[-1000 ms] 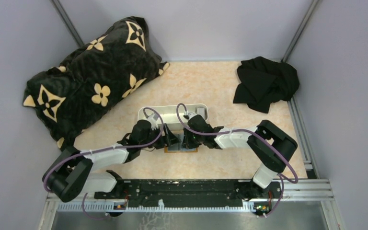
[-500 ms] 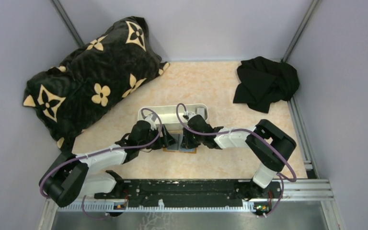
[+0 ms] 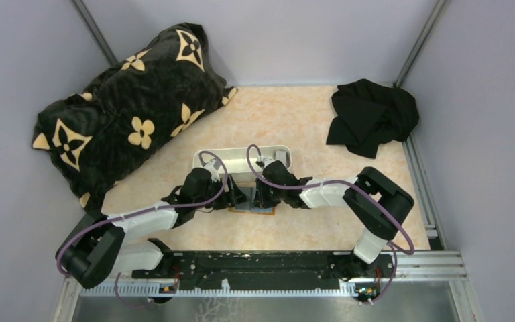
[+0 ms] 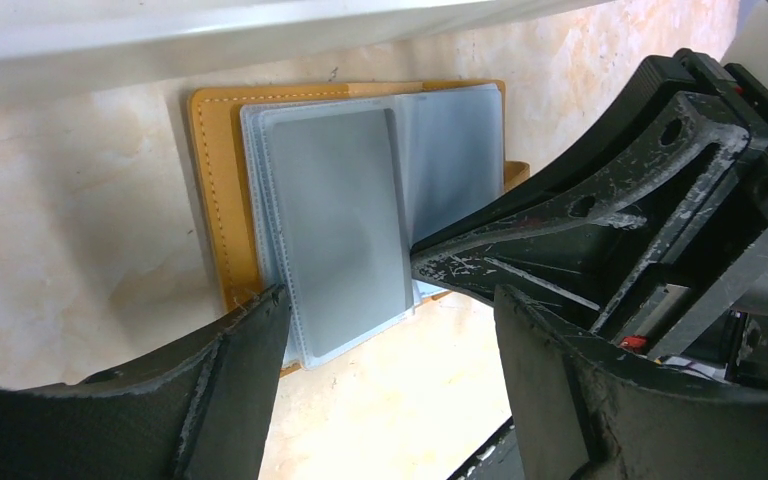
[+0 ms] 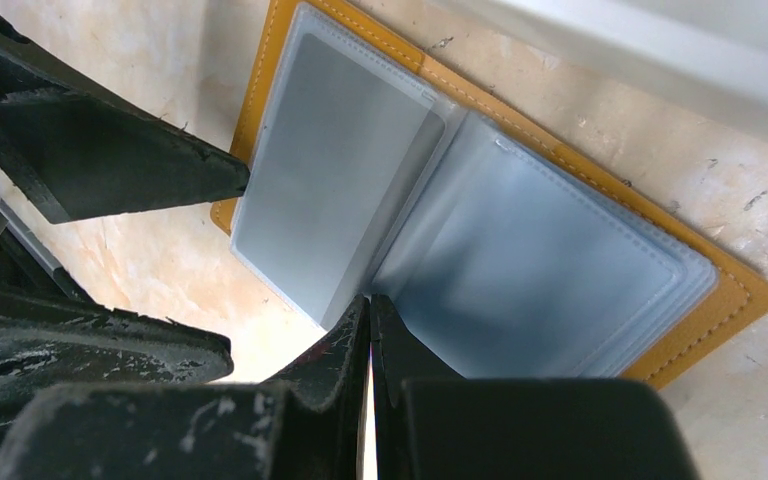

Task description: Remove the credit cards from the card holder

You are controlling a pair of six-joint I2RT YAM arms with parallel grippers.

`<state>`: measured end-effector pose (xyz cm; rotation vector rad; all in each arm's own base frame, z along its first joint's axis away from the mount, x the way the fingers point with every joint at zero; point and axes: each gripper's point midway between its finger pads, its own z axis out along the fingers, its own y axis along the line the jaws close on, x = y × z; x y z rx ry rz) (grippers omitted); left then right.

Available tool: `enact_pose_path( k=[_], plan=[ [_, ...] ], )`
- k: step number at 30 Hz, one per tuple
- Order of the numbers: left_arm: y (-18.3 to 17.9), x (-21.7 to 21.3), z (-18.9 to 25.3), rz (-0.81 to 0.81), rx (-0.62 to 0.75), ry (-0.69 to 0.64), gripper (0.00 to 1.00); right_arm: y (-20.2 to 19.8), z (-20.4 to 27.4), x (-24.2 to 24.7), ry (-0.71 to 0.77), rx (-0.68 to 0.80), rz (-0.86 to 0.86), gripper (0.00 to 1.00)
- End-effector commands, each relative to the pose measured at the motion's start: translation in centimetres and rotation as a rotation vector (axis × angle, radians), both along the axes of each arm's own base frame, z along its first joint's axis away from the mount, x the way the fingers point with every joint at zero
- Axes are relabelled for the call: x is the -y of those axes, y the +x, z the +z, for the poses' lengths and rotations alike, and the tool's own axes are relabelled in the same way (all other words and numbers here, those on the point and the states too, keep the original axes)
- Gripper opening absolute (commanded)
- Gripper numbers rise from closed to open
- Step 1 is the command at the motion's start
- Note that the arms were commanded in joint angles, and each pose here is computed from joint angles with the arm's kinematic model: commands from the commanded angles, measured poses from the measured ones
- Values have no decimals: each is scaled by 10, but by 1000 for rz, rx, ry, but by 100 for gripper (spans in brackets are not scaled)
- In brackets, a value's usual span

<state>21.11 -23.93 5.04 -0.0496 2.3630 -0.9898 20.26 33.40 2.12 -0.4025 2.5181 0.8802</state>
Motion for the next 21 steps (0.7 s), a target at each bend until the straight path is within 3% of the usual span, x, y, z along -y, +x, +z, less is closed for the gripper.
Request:
enact_pose_path(
  k=[1,21],
  plan=[
    [7,18,31,-42,46,-98,80,-9,-23,13,-61,-42,0,3],
    [7,21,43,-57,60,-109,80,-11,-25,12,-54,-51,1,3]
  ],
)
